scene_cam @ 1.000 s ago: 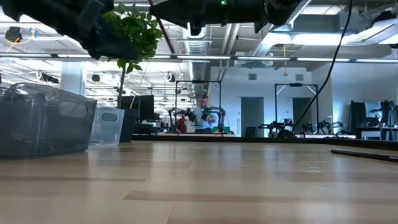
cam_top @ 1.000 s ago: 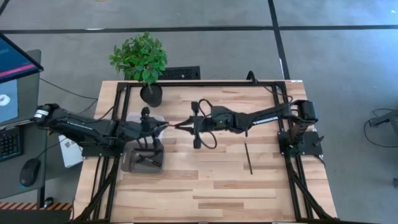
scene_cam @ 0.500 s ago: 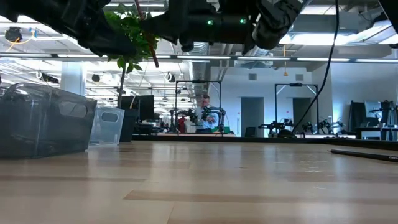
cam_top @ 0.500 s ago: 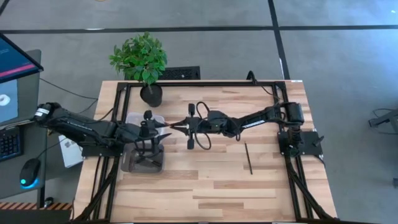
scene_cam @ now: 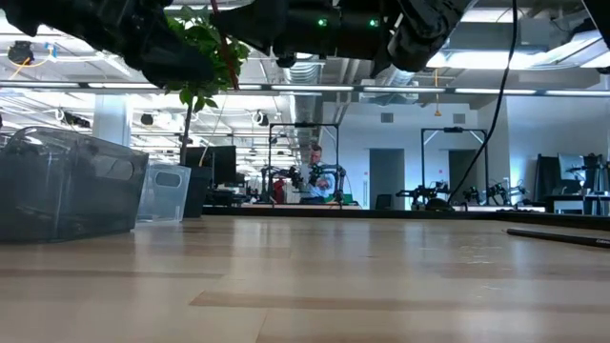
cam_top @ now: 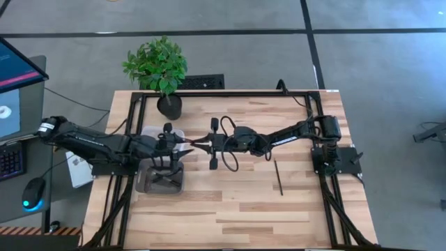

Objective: Sort pens & pencils
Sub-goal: Put the red pencil into the transparent bin

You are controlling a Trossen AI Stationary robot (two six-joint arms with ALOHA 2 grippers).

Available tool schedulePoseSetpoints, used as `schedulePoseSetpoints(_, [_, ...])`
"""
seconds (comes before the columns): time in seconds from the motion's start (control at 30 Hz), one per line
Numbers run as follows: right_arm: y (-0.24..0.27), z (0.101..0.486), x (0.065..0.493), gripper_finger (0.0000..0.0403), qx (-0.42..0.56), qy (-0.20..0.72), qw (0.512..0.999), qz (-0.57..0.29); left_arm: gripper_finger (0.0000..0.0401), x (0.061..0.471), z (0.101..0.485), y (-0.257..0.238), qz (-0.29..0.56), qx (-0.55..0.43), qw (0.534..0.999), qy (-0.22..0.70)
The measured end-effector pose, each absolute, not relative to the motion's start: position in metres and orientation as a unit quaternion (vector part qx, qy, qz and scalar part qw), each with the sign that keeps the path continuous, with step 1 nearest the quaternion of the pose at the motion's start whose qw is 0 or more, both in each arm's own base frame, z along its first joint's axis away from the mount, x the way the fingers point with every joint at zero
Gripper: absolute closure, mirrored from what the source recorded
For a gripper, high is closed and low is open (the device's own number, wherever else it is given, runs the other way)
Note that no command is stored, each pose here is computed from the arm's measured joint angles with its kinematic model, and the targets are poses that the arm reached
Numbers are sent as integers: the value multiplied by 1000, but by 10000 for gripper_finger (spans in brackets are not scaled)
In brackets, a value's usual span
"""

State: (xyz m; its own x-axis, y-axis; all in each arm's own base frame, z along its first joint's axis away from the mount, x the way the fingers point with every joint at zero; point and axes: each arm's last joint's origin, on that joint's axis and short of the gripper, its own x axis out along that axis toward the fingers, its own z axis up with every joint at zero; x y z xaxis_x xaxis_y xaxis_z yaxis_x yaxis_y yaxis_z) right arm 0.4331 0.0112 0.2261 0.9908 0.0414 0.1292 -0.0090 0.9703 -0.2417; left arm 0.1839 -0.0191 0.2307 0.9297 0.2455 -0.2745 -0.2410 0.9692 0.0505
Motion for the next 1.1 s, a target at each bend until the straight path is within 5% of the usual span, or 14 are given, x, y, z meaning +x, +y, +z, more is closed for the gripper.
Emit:
schedulePoseSetpoints(0.73, [12, 230, 435, 364, -143, -73, 987, 11, 238, 214, 223, -16, 136, 49, 984, 103])
schedulePoseSetpoints(1.1, [11, 230, 435, 364, -143, -71, 987, 10, 385, 213, 223, -15, 133, 76, 982, 111])
